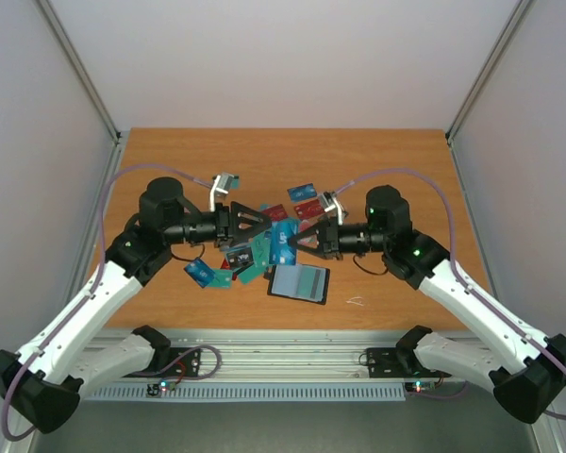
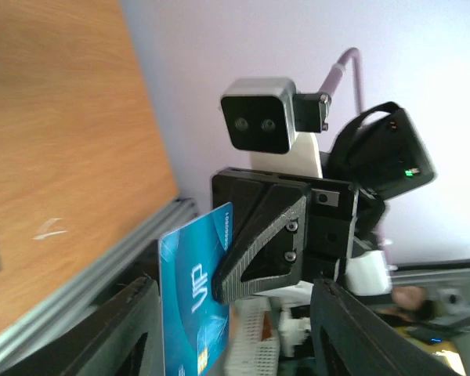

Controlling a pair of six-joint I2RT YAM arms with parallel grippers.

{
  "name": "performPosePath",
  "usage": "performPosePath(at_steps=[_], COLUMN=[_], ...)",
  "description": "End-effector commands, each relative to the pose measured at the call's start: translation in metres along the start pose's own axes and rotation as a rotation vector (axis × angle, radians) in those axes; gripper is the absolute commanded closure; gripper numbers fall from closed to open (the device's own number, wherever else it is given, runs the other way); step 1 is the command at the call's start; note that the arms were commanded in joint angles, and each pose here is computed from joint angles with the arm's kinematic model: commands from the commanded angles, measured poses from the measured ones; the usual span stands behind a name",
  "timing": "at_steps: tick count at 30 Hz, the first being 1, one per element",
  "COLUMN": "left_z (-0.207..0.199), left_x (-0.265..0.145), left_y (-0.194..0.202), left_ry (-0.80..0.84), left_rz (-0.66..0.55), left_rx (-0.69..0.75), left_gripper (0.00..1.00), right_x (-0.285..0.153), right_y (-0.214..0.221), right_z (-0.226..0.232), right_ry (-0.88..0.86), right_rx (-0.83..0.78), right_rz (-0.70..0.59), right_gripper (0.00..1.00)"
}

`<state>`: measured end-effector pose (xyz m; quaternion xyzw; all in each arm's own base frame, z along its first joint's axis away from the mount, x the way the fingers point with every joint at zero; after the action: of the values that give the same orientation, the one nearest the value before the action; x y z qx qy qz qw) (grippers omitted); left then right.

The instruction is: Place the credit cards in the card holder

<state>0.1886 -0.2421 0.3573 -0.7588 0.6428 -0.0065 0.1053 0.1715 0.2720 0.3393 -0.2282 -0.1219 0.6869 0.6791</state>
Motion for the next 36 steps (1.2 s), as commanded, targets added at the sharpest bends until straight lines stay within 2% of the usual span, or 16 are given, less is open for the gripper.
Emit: performPosePath(at_steps=[1, 3, 7, 13, 15, 20, 25, 31, 36], left_z=[0.039, 0.062, 0.104, 0.15, 0.169, 0.212, 0.238, 0.248, 0.264], left_x=[-0.001, -0.001, 0.004, 0.029, 0.037, 0.056, 0.067, 0.086, 0.09], left_y=[0.004, 0.008, 0.013, 0.011, 0.006, 0.001, -0.002, 0.006, 0.009], left_ry=[-0.201, -0.302, -0.464, -0.63, -0.689, -0.78, -0.835, -0.813, -0.869], left_rz=[-0.007, -0.002, 0.02, 0.066, 0.082, 0.151, 0.218, 0.315, 0.343], left_rx=[-0.009, -0.024, -0.021, -0.02, -0.03, -0.009, 0.002, 0.047, 0.057], left_gripper=[0.44, 0.44, 0.49, 0.69, 0.8, 0.89, 0.89, 0.79, 0.79], right_x=[-0.025, -0.038, -0.051, -0.048, -0.038, -0.017, -0.003, -0.004, -0.004], right_y=[0.051, 0.069, 0.092, 0.11, 0.109, 0.105, 0.094, 0.092, 0.091], right_z=[-0.079, -0.097, -0.116, -0.152, -0.167, -0.202, -0.222, -0.24, -0.248], right_ry=[0.386, 0.491, 0.578, 0.653, 0.653, 0.657, 0.642, 0.648, 0.613], right_rx=[0.213, 0.238, 0.233, 0.218, 0.227, 0.24, 0.264, 0.298, 0.311], right_rz=[0.027, 0.038, 0.071, 0.163, 0.189, 0.222, 0.211, 0.222, 0.216], right_gripper=[0.99, 0.99, 0.99, 0.99, 0.99, 0.99, 0.99, 0.99, 0.99])
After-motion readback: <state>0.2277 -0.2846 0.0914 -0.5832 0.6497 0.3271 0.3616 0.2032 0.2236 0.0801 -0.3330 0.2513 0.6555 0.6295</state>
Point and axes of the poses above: each gripper's point midway between its finger pads, its own x axis out along the fingers, its own z axis along the line the jaws close on, y = z × x, the point moved 2 cm from there along -x, back along the fingers, and after that the axes turned 9 degrees about -x, right-handed, at the moved point
